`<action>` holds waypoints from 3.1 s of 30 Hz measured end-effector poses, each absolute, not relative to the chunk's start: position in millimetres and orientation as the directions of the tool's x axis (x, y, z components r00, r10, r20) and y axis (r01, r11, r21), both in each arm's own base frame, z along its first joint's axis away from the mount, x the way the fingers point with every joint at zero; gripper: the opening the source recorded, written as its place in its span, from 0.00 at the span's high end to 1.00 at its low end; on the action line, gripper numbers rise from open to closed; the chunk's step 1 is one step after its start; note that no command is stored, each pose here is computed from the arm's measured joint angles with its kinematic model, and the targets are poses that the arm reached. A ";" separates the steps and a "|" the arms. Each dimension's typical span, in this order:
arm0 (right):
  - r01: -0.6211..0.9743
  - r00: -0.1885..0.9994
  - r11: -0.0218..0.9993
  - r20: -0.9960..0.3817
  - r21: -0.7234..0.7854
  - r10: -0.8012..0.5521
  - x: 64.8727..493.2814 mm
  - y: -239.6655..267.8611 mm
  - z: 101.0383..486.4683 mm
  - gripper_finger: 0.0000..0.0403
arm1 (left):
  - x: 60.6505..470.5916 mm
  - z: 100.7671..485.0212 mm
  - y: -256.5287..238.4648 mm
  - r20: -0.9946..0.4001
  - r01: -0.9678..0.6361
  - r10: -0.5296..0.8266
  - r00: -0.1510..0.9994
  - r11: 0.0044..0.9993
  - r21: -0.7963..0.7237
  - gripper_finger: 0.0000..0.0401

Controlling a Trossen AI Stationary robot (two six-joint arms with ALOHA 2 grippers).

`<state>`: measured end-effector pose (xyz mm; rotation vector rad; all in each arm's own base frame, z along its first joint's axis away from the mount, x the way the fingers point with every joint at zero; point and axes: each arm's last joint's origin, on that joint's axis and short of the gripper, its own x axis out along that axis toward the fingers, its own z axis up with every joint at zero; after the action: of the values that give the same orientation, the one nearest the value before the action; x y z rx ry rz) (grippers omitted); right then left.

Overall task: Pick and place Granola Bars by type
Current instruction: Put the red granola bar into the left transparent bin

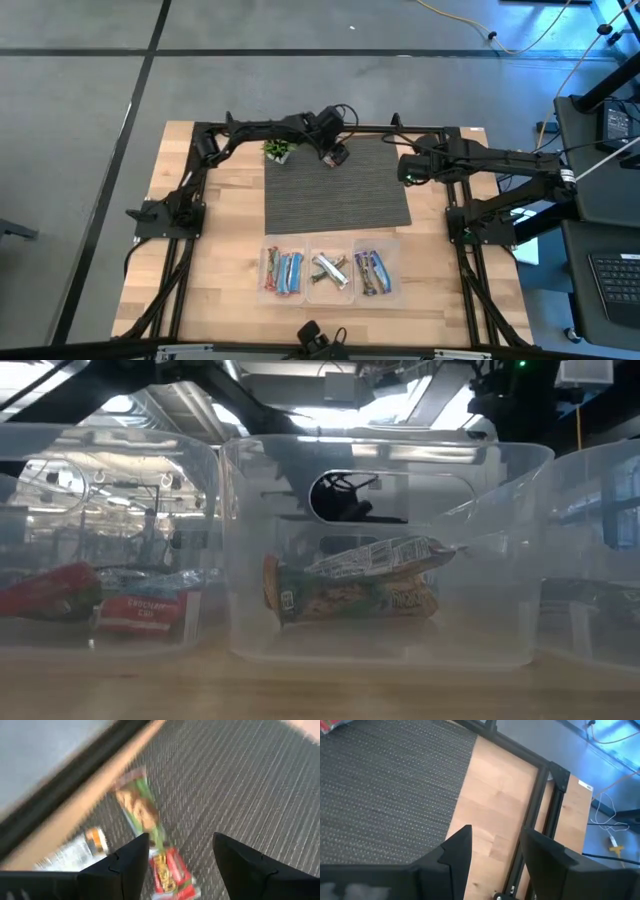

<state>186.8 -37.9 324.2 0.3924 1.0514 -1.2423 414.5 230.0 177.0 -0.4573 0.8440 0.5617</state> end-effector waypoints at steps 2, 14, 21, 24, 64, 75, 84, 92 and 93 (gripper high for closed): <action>0.893 -0.035 0.353 -0.824 -0.280 -0.566 186.1 -37.5 324.7 0.58 | 414.7 170.6 230.3 -0.808 -0.637 0.272 0.522 0.754 -0.158 0.47; 0.875 0.026 0.415 -0.832 -0.250 -0.554 176.2 -35.8 333.0 0.58 | 413.3 170.6 227.5 -0.825 -0.688 0.238 0.513 0.688 -0.230 0.53; 0.864 0.049 0.440 -0.828 -0.245 -0.558 170.9 -35.3 336.9 0.58 | 415.5 173.0 230.2 -0.800 -0.698 0.258 0.541 0.669 -0.256 0.57; 0.852 0.056 0.459 -0.827 -0.253 -0.559 169.5 -35.1 338.0 0.58 | 415.1 172.8 230.5 -0.803 -0.705 0.268 0.533 0.666 -0.245 0.58; -0.108 0.588 0.957 -0.794 -0.268 -0.156 314.8 -243.2 233.9 0.33 | 204.6 313.5 126.8 -0.514 -0.555 0.384 0.767 0.799 -0.231 0.59; -0.220 0.472 0.930 -0.867 -0.293 -0.161 348.5 -238.3 187.6 0.32 | 203.1 299.2 125.8 -0.540 -0.571 0.375 0.753 0.781 -0.254 0.58; -0.295 0.416 0.902 -0.892 -0.315 -0.176 362.7 -229.8 161.3 0.37 | 203.3 299.4 126.0 -0.537 -0.570 0.376 0.755 0.781 -0.253 0.58; -0.332 0.415 0.878 -0.889 -0.346 -0.194 369.2 -234.3 142.0 0.40 | 203.3 299.4 125.9 -0.537 -0.570 0.376 0.755 0.781 -0.255 0.58; -0.335 0.412 0.878 -0.891 -0.343 -0.191 369.4 -234.4 140.1 0.41 | 203.4 299.3 125.9 -0.538 -0.571 0.376 0.755 0.781 -0.255 0.58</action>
<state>369.4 -234.4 140.1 -0.5213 1.1578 0.0957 203.4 125.9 299.3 -0.4253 0.4858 0.5336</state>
